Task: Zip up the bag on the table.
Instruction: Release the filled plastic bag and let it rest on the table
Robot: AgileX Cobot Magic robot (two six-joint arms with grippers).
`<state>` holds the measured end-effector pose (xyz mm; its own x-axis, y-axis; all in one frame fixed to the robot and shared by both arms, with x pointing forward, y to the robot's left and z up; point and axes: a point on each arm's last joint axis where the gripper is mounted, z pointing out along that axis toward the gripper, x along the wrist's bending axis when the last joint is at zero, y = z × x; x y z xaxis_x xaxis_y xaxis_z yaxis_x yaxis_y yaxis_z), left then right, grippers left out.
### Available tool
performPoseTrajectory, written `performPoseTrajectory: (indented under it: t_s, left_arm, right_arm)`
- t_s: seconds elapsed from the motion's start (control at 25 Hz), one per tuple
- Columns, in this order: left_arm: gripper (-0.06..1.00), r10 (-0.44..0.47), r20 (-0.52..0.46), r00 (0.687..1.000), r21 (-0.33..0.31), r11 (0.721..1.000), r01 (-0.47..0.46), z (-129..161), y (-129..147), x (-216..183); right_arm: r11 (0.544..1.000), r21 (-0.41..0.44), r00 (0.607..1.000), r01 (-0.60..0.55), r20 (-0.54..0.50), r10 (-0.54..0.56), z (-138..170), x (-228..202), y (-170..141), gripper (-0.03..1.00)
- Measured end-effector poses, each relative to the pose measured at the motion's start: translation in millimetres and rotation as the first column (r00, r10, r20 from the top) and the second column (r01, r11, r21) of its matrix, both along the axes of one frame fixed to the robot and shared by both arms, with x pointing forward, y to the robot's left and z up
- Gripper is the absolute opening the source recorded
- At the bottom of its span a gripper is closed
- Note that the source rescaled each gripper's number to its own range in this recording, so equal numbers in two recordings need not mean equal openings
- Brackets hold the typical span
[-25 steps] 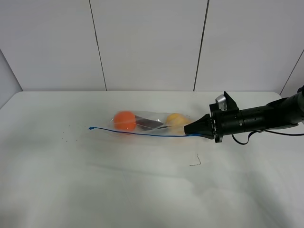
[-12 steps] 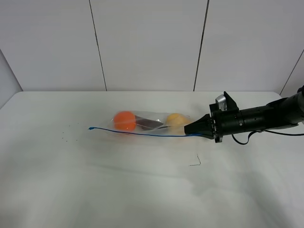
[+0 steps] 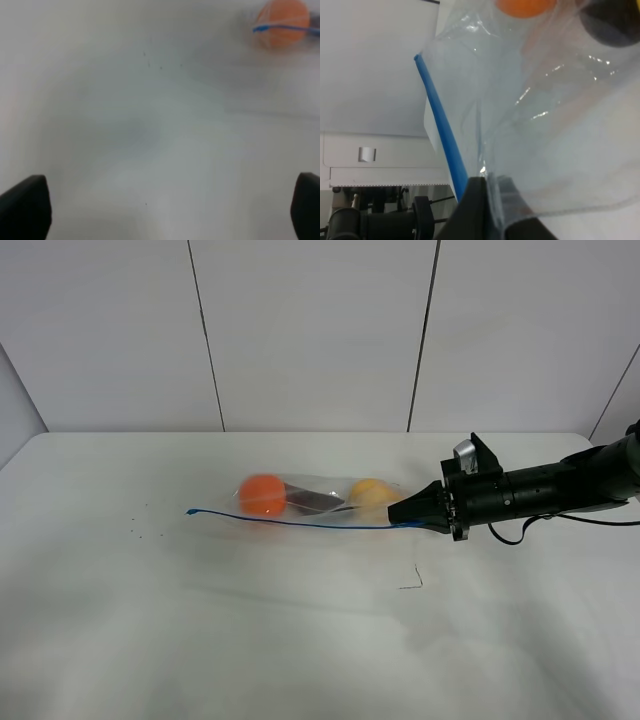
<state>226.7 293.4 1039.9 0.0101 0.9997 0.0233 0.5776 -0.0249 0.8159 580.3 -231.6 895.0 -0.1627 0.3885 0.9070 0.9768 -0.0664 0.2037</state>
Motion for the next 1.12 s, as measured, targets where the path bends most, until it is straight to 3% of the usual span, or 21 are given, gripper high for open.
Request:
performPoseTrajectory:
  t_s: [0.24,0.52,1.12]
  left_arm:
    - [1.00,0.002,-0.001,1.000,-0.002,1.000,-0.002,-0.3,0.0,0.1]
    - [1.00,0.082,-0.004,0.997,-0.032,0.996,-0.082,-0.5,4.4,-0.2]
    - [1.00,0.088,-0.004,0.996,-0.037,0.995,-0.088,-0.5,4.6,-0.2]
  right_arm:
    - [1.000,0.000,1.000,0.000,0.000,0.000,0.0,0.0,0.0,0.00]
    - [1.000,0.000,1.000,0.000,0.000,0.000,0.0,0.0,0.0,0.00]
    - [1.000,0.000,1.000,0.000,0.001,0.000,0.0,0.0,0.0,0.00]
